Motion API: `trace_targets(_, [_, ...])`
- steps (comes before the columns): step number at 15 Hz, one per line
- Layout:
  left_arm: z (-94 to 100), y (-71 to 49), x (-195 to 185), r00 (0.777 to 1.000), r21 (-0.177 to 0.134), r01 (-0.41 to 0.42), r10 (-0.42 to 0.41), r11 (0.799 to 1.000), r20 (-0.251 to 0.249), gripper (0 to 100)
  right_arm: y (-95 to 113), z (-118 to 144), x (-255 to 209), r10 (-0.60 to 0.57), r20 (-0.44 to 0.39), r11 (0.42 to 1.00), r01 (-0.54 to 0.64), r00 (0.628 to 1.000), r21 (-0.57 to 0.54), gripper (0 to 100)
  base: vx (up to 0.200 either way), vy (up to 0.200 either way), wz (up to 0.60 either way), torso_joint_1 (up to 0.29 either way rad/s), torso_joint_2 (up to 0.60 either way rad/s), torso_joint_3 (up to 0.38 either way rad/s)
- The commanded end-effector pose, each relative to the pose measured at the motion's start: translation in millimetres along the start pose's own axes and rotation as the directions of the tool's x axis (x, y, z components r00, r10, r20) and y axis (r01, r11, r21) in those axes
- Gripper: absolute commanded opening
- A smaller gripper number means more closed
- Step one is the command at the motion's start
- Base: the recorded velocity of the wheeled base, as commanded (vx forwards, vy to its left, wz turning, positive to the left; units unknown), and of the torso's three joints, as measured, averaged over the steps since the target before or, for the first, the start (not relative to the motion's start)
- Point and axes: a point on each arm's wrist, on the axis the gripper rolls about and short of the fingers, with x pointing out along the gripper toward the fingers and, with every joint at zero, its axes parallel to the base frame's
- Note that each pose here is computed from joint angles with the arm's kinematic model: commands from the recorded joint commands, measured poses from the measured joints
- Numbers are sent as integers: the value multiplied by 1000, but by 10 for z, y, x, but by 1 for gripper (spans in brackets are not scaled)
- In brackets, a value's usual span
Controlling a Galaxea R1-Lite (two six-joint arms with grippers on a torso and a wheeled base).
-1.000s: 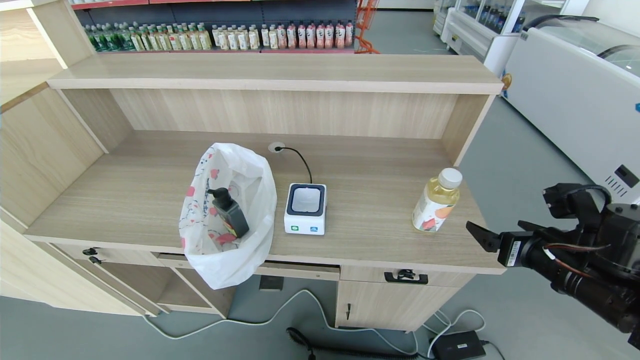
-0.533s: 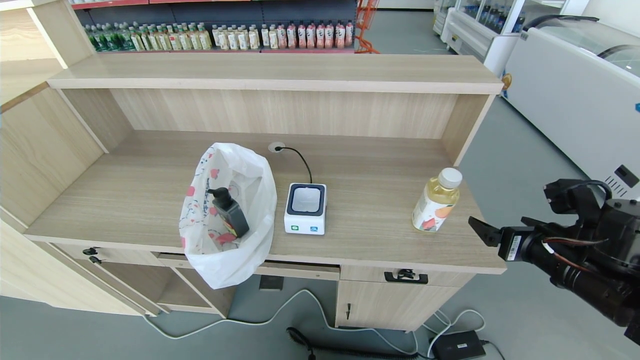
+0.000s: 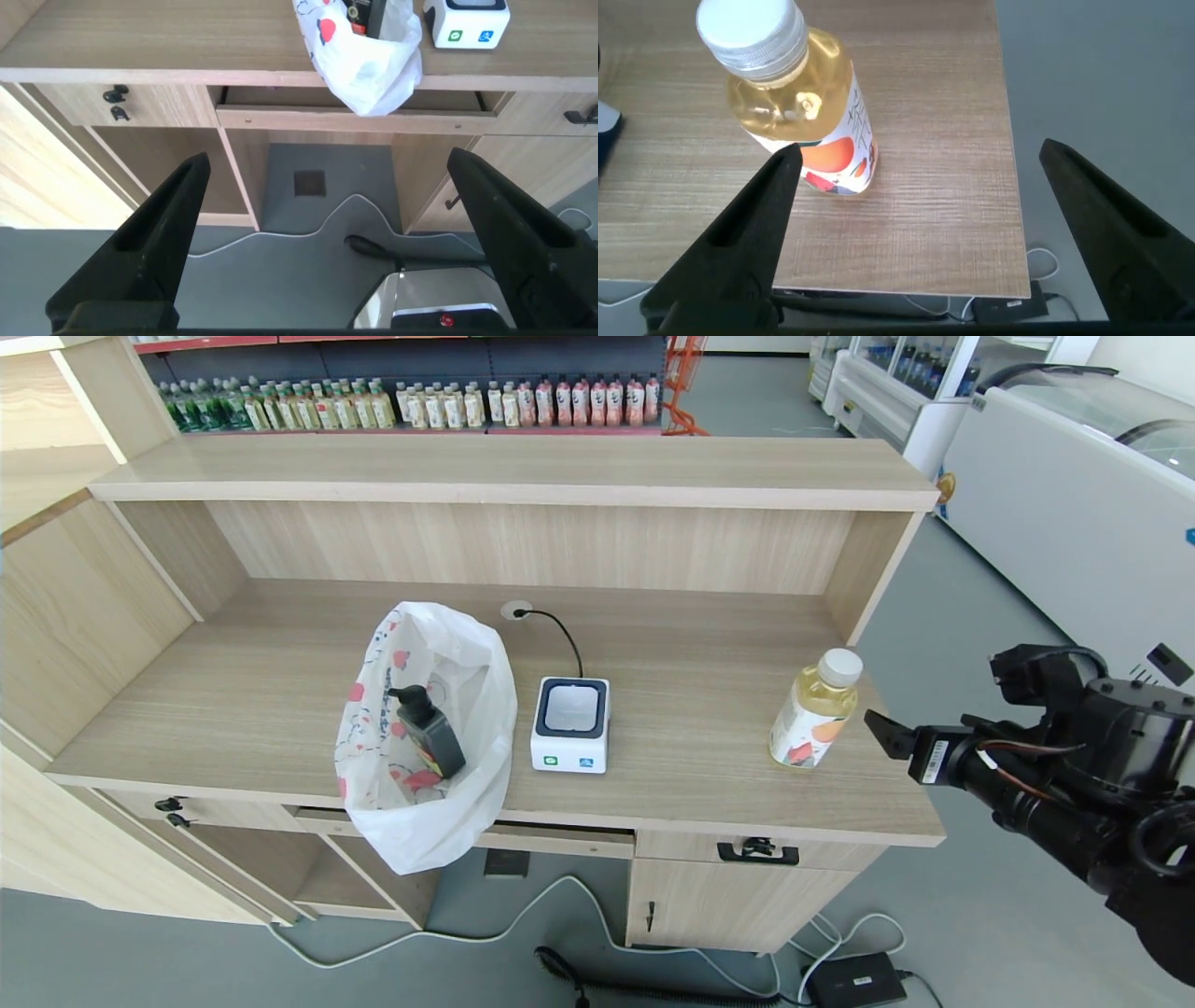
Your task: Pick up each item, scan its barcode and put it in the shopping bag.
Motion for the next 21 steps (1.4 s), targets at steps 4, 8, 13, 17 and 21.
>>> trace_targets(4, [1,0,0,1000,0,0,0,1000,1,100,110,-183,229,33,-23,999,-32,999,4,100,0,0,0,0,0,0])
trace_targets(8, [-1,0,0,1000,0,0,0,1000,-1,100,178,-190,224,91,-26,996,-91,996,-1,100,0,0,0,0,0,0])
trace_targets(13, [-1,0,0,1000,0,0,0,1000,-1,100,268,-233,381,110,-31,993,-111,993,-31,100,0,0,0,0,0,0])
trace_targets(17, [1,0,0,1000,0,0,0,1000,1,100,397,-275,544,131,-29,990,-132,991,-46,100,0,0,0,0,0,0])
trace_targets(21, [1,0,0,1000,0,0,0,1000,1,100,461,-340,677,140,-34,988,-142,990,-58,100,0,0,0,0,0,0])
